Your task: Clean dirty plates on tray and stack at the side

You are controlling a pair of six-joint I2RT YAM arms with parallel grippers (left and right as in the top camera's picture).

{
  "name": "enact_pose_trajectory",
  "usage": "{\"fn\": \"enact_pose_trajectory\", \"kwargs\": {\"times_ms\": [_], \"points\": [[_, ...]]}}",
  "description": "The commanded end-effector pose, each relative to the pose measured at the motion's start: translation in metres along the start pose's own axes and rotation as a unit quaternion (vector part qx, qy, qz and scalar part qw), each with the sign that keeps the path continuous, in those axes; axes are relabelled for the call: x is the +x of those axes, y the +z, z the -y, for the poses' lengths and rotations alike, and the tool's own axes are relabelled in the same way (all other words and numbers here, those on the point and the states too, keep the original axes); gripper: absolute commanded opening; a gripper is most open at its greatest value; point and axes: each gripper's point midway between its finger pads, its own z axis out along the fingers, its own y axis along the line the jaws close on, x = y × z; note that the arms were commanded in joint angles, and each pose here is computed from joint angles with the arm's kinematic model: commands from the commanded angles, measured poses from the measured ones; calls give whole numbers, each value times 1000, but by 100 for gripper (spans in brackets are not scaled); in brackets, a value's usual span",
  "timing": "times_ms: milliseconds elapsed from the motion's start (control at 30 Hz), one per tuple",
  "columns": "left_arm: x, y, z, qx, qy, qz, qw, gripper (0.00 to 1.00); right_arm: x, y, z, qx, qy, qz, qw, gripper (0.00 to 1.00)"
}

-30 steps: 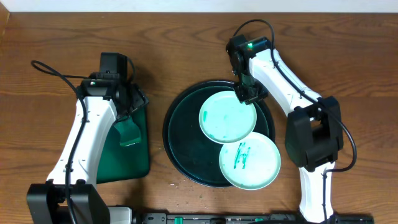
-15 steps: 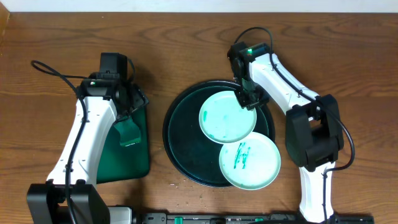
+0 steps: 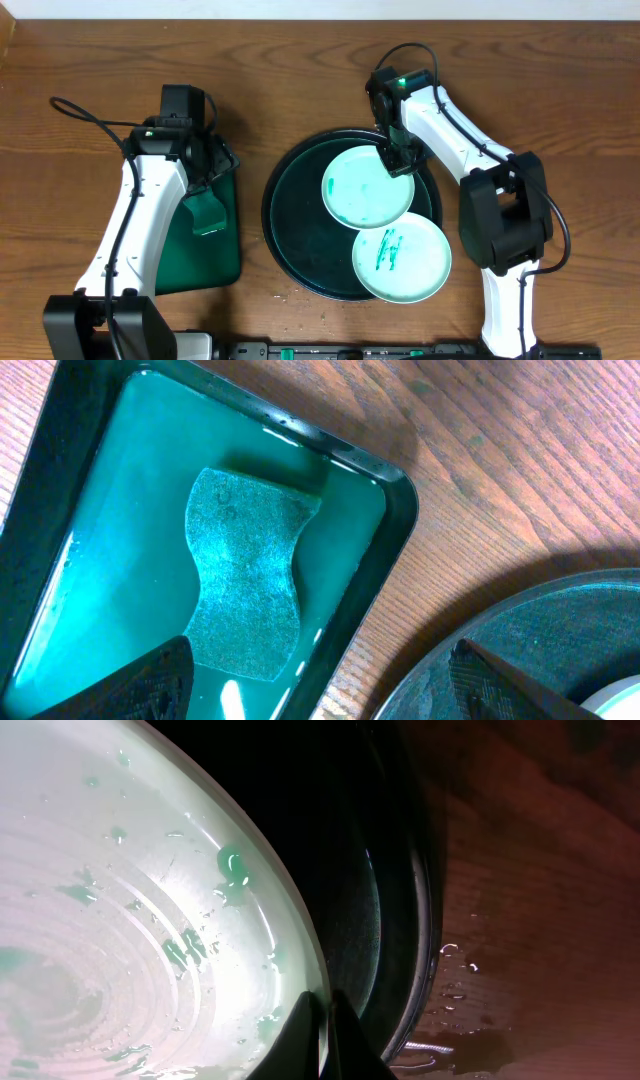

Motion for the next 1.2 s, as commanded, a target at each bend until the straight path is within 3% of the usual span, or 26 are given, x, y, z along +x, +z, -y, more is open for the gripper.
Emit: {"fn": "enact_pose_trajectory", "kwargs": {"times_ms": [0, 1167], "points": [[-5, -4, 0, 2, 0, 6, 1000, 82, 2, 4, 3, 2, 3, -6, 1000, 1], [-7, -4, 2, 5, 0, 11, 1000, 82, -18, -46, -18, 3, 4, 70, 998, 1]]}}
